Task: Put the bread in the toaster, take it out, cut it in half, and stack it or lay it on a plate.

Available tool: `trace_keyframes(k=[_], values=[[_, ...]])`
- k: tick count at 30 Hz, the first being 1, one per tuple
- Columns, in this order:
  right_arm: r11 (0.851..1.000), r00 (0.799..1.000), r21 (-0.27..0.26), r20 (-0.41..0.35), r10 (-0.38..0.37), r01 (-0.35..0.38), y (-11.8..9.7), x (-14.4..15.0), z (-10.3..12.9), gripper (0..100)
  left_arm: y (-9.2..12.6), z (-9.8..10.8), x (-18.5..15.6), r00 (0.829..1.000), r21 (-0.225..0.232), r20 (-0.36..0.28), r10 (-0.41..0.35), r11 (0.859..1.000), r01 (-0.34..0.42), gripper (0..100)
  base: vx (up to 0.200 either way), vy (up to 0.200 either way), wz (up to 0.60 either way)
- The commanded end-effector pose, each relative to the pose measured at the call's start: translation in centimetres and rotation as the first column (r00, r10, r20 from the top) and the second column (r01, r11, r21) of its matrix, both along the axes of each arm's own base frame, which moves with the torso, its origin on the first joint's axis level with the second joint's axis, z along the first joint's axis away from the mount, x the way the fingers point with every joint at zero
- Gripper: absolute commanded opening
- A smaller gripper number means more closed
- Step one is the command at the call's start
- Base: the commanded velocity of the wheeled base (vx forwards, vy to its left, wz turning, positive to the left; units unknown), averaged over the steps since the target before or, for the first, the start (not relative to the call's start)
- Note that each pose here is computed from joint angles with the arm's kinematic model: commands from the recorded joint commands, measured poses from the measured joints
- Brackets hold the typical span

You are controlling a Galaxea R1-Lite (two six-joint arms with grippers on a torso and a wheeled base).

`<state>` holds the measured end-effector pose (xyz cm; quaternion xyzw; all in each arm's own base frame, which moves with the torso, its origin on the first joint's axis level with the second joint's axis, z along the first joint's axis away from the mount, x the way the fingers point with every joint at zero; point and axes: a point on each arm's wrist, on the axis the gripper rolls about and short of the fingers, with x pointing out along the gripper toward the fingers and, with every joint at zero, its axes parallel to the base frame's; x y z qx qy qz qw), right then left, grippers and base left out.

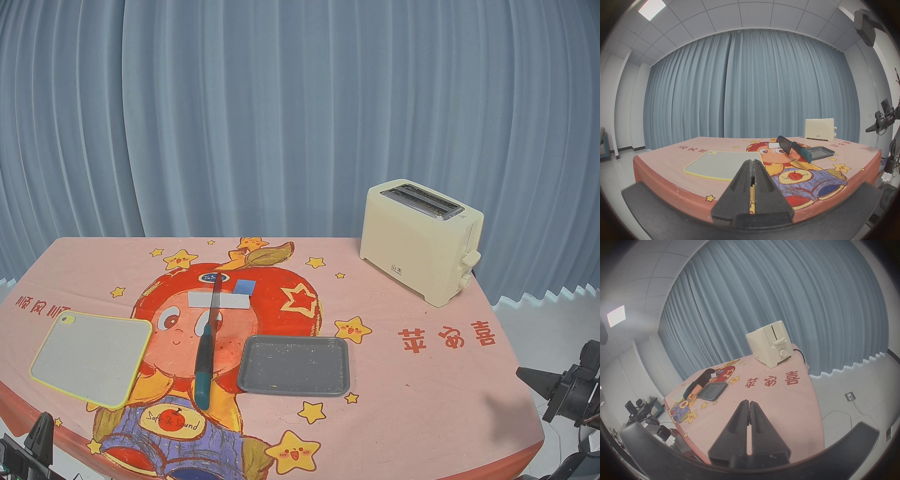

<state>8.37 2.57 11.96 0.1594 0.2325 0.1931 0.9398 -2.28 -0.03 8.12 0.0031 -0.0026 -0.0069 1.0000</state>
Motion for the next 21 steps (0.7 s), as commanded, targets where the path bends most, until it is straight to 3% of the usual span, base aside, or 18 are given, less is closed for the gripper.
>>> trace_keyframes(k=[1, 12, 15, 19, 21], values=[[1.0, 0.999, 0.002, -0.015, 0.03, -0.03, 0.3, 0.1, -0.1, 0, 0.0, -0.5, 0.1, 1.0, 0.0, -0.008, 0.0, 1.0, 0.0, 0, 0.0, 0.0, 0.0], [0.999, 0.999, 0.052, -0.039, -0.011, 0.013, 0.2, 0.1, -0.1, 0, 0.0, -0.5, 0.1, 1.0, 0.0, -0.008, 0.0, 1.0, 0.0, 0, 0.0, 0.0, 0.0], [0.997, 1.0, 0.074, -0.022, -0.019, 0.02, 0.1, -0.2, 0.2, 0, 0.0, -0.5, 0.1, 1.0, 0.0, -0.008, 0.0, 1.0, 0.0, 0, 0.0, 0.0, 0.0], [0.987, 0.998, 0.161, 0.053, -0.03, 0.021, 0.1, -0.6, 1.9, 0, 0.0, -0.5, 0.1, 1.0, 0.0, -0.008, 0.0, 1.0, 0.0, 0, 0.0, 0.0, 0.0], [0.986, 0.997, 0.168, 0.066, -0.03, 0.018, 0.1, -0.5, 2.3, 0, 0.0, -0.5, 0.1, 1.0, 0.0, -0.008, 0.0, 1.0, 0.0, 0, 0.0, 0.0, 0.0]])
